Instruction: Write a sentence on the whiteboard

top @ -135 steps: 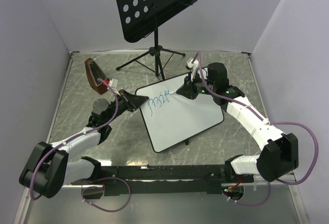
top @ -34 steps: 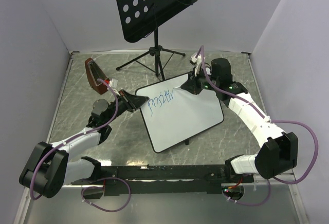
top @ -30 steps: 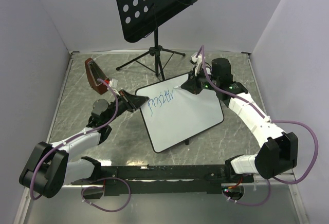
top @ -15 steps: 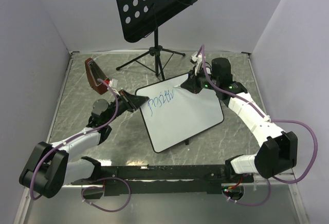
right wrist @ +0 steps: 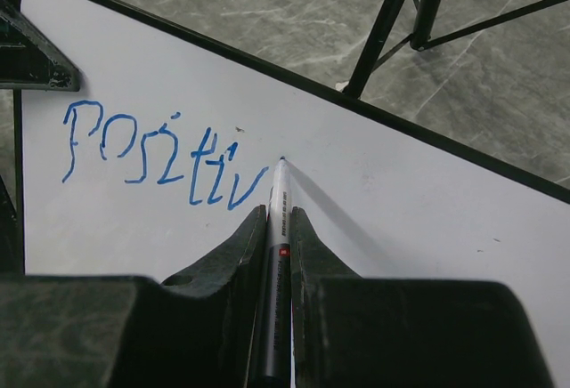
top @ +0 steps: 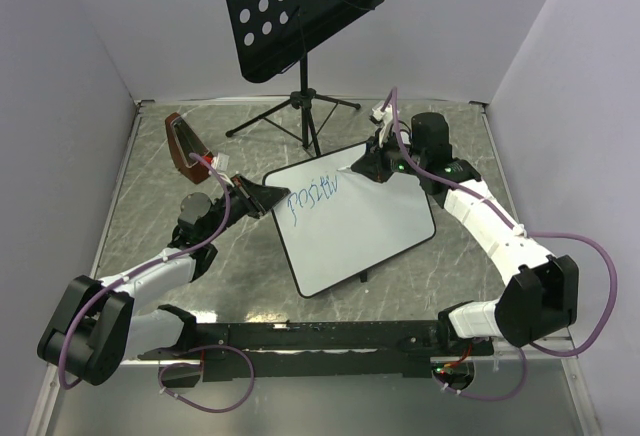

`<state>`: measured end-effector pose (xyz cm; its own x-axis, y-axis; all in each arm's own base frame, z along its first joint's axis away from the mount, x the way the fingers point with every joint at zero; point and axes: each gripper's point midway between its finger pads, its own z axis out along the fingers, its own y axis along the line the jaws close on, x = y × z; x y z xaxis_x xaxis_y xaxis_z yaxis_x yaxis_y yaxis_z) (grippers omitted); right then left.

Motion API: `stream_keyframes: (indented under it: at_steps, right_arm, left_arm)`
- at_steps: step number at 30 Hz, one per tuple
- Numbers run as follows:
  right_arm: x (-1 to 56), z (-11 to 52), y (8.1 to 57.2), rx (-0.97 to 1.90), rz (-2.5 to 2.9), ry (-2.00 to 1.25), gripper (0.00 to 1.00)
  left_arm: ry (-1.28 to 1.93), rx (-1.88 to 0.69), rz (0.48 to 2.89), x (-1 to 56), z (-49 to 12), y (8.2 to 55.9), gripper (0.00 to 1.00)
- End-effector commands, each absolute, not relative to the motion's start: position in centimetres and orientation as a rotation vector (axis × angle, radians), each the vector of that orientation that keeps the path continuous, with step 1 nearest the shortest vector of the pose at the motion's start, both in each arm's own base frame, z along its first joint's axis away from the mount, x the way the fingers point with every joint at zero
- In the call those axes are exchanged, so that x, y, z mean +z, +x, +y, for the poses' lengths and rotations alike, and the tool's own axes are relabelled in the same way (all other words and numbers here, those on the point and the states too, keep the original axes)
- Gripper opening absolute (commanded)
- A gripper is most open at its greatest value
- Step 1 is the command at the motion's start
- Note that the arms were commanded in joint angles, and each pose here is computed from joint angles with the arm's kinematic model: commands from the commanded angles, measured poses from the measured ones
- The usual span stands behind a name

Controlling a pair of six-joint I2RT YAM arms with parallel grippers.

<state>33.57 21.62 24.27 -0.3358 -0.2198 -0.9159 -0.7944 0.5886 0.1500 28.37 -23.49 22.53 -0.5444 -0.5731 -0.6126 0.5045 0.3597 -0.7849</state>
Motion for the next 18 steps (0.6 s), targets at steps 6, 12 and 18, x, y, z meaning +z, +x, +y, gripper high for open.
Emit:
stream_keyframes:
  at_steps: [6, 12, 18]
  right_arm:
    - [27.7, 21.2, 32.3, 0.758, 1.753, -0.824, 0.00]
    - [26.1, 21.2, 31.7, 0.784, 1.791, -0.838, 0.00]
    - [23.9, 21.3, 31.9, 0.797, 1.848, -0.835, 0.00]
  left_arm:
    - [0.057, -1.401, 1.476, 26.6, -23.8, 27.8, 0.01]
    - [0.056, -1.406, 1.472, 26.6, -23.9, 27.7, 0.01]
    - [0.061, -1.409, 1.472, 26.6, -23.9, 27.8, 0.01]
